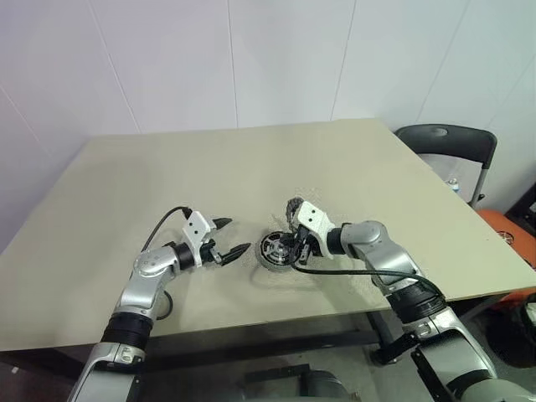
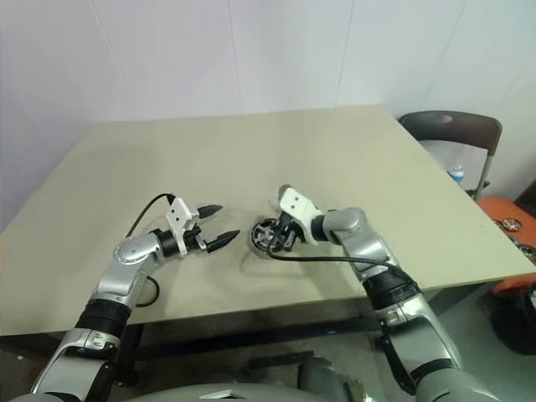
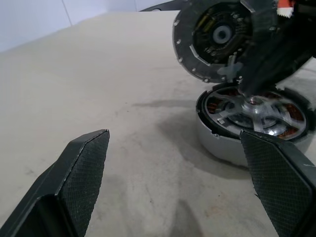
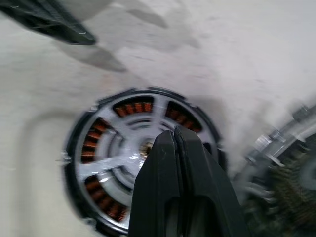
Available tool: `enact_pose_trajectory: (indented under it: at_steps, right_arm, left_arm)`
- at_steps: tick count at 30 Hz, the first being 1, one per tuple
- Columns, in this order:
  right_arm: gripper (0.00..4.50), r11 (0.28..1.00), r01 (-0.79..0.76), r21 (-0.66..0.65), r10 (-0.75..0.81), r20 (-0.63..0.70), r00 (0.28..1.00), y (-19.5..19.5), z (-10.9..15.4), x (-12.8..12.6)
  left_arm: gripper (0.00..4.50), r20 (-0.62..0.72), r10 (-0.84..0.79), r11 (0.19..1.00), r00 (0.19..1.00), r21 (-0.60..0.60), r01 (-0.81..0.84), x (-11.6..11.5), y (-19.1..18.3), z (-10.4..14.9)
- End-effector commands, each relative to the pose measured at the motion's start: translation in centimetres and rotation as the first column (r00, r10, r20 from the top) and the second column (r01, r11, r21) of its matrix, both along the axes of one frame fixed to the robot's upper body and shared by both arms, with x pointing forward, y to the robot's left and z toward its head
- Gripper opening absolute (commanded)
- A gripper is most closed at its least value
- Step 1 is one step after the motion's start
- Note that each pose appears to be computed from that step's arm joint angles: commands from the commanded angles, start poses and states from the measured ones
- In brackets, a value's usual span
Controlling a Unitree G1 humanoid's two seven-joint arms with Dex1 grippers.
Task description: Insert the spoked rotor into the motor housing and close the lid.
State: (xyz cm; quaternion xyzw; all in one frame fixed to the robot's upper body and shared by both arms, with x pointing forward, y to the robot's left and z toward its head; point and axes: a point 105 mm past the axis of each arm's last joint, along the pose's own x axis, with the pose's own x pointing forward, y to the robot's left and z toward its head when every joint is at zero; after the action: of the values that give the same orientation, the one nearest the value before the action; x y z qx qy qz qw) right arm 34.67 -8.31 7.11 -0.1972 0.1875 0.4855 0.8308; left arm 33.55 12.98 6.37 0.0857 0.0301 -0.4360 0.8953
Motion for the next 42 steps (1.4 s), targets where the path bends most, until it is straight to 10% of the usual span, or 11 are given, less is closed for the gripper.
enact_pose_trajectory:
  at_steps: [1,13,34,42]
  right_arm:
    - [0.05,1.0,0.023,0.01,-0.024,0.049,0.999,-0.2,1.1,0.8]
    - [0.05,0.991,0.025,0.132,-0.026,0.009,1.0,2.4,1.1,0.0]
    - [0.05,0.988,-0.014,-0.156,0.027,0.086,0.996,2.4,-2.7,-0.8]
    - [0.05,0.985,0.02,0.169,-0.02,0.0,1.0,2.8,1.3,-0.8]
  left_arm:
    - [4.5,0.056,-0.005,1.0,0.998,0.004,0.005,0.4,0.0,1.3]
    - [4.5,0.051,-0.007,1.0,0.999,0.006,0.007,0.2,0.0,1.1]
    - [4.5,0.056,-0.005,1.0,0.998,0.001,0.005,0.4,-0.2,1.2]
    - [4.5,0.042,-0.045,0.993,0.998,-0.105,0.049,0.4,-1.5,2.2]
